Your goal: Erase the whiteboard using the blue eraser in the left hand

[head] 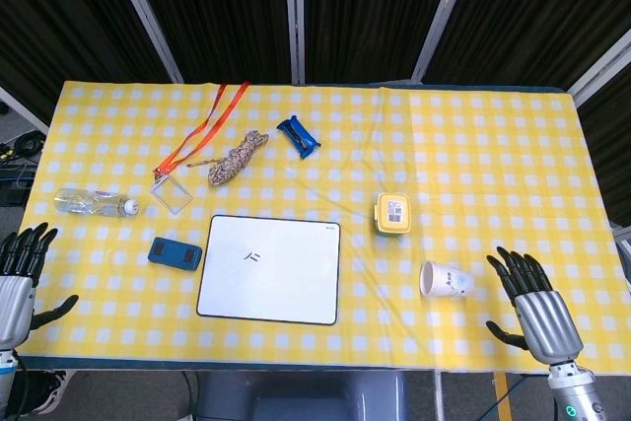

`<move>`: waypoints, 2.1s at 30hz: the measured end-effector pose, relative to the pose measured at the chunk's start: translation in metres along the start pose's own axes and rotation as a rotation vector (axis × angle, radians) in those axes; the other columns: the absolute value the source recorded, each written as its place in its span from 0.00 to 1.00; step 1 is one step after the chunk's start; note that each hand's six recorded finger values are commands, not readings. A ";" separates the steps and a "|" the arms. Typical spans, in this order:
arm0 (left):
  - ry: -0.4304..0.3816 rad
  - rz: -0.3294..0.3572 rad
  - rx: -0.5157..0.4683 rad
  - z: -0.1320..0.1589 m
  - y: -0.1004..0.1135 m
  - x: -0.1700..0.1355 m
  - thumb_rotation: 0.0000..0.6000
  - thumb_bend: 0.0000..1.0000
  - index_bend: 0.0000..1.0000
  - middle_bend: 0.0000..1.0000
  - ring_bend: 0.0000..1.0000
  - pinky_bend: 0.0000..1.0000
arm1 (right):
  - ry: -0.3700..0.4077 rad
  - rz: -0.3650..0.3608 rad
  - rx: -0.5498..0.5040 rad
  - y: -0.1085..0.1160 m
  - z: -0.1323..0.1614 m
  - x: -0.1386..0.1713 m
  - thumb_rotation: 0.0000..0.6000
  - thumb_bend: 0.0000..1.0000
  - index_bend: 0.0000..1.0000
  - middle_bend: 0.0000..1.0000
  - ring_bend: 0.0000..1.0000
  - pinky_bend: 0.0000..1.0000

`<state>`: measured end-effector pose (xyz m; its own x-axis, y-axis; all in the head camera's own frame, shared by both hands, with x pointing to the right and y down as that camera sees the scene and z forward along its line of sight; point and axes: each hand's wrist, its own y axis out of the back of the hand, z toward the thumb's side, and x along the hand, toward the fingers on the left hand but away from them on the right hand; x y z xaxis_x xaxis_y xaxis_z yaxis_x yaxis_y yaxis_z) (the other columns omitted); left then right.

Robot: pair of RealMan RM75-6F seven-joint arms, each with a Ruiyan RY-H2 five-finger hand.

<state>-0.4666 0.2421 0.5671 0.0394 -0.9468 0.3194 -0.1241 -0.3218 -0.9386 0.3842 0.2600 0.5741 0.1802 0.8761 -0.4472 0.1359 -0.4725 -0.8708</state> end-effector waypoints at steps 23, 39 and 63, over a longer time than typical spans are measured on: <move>-0.023 -0.053 0.033 0.003 -0.009 0.005 1.00 0.12 0.02 0.00 0.00 0.05 | -0.006 0.005 0.000 -0.001 -0.001 -0.002 1.00 0.07 0.01 0.00 0.00 0.00; -0.178 -0.286 0.226 0.042 -0.050 0.058 1.00 0.23 0.18 0.04 0.11 0.15 | -0.016 -0.005 -0.025 0.005 -0.004 -0.002 1.00 0.07 0.01 0.00 0.00 0.00; -0.253 -0.479 0.307 0.107 -0.117 0.108 1.00 0.29 0.23 0.09 0.14 0.17 | -0.021 -0.016 -0.043 0.010 -0.009 -0.004 1.00 0.07 0.01 0.00 0.00 0.00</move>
<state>-0.3419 0.1777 0.6977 0.2586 -0.6565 0.7087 0.2545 -0.6614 -0.7055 0.3931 0.2514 0.5692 0.1568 0.8852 -0.4380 0.1806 -0.4617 -0.8685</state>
